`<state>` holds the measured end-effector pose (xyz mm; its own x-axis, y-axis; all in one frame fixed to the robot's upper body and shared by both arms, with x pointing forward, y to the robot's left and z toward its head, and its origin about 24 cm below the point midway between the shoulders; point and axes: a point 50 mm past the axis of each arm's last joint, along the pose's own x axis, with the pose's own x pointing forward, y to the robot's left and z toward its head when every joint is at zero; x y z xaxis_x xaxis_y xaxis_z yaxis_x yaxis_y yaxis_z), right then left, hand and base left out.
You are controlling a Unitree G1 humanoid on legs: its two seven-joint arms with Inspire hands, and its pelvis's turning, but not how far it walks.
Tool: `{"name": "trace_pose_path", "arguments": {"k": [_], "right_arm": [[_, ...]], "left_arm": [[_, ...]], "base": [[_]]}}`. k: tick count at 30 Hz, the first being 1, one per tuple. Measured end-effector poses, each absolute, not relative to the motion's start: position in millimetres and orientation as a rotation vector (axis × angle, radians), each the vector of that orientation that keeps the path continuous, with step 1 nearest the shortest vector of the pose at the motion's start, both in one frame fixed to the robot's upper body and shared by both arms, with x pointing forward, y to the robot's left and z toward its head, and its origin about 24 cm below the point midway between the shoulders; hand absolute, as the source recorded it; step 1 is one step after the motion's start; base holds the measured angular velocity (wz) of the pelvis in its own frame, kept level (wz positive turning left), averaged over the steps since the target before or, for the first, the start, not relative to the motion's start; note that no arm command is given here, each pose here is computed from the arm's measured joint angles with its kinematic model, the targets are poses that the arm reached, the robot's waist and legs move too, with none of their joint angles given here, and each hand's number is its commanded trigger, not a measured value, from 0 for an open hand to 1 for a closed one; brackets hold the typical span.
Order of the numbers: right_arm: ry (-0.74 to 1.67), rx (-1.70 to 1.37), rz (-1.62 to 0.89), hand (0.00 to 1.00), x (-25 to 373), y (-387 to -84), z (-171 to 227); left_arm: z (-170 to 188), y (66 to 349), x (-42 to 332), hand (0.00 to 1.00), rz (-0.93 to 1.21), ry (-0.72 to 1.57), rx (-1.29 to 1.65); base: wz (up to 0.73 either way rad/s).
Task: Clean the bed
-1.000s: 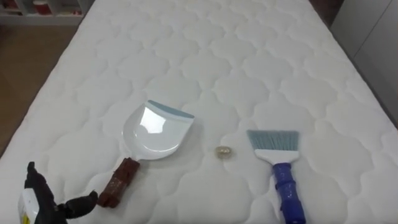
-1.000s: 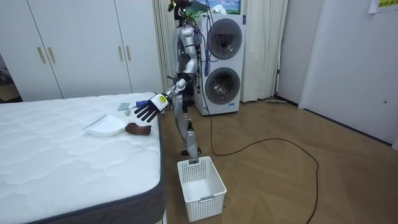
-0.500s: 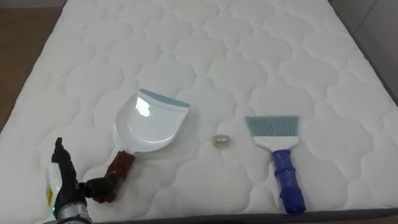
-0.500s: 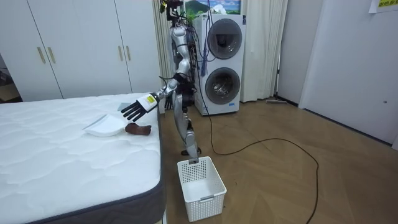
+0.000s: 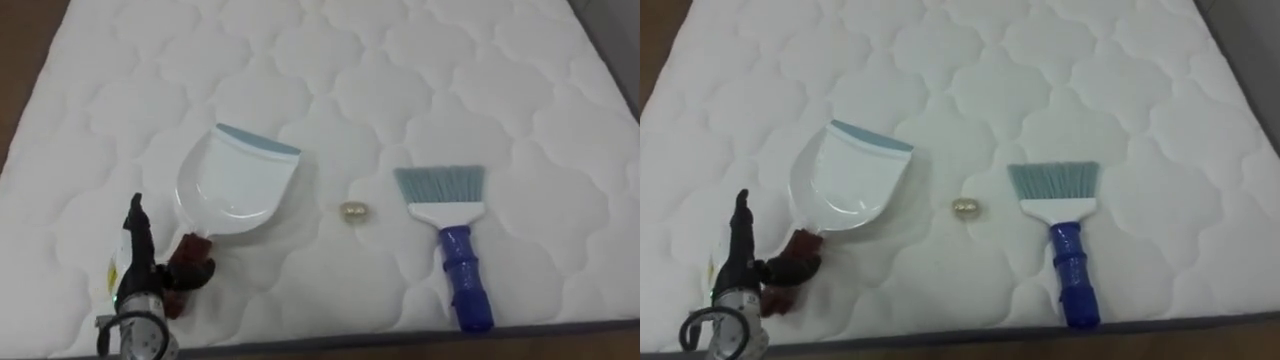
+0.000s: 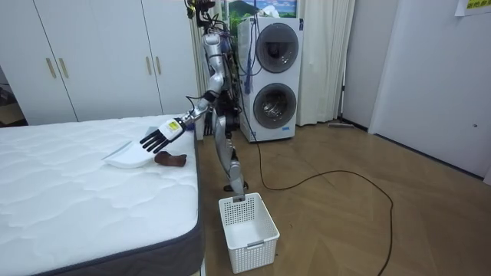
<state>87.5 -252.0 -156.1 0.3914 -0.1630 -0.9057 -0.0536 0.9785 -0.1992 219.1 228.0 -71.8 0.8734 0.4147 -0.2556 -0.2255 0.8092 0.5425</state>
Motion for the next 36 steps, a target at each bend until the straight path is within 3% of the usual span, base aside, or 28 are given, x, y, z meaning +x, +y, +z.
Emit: {"name": "trace_pose_path", "arguments": {"k": [11,36], "right_arm": [[1.070,-0.327,-0.086,0.00,129,-254,-145],[1.088,-0.347,-0.095,0.00,135,-248,-146]], "left_arm": [[-82,231,229,0.00,0.329,0.479,0.530],[-91,229,228,0.00,0.351,0.568,0.549]], "base": [[-0.20],[0.08]]}}
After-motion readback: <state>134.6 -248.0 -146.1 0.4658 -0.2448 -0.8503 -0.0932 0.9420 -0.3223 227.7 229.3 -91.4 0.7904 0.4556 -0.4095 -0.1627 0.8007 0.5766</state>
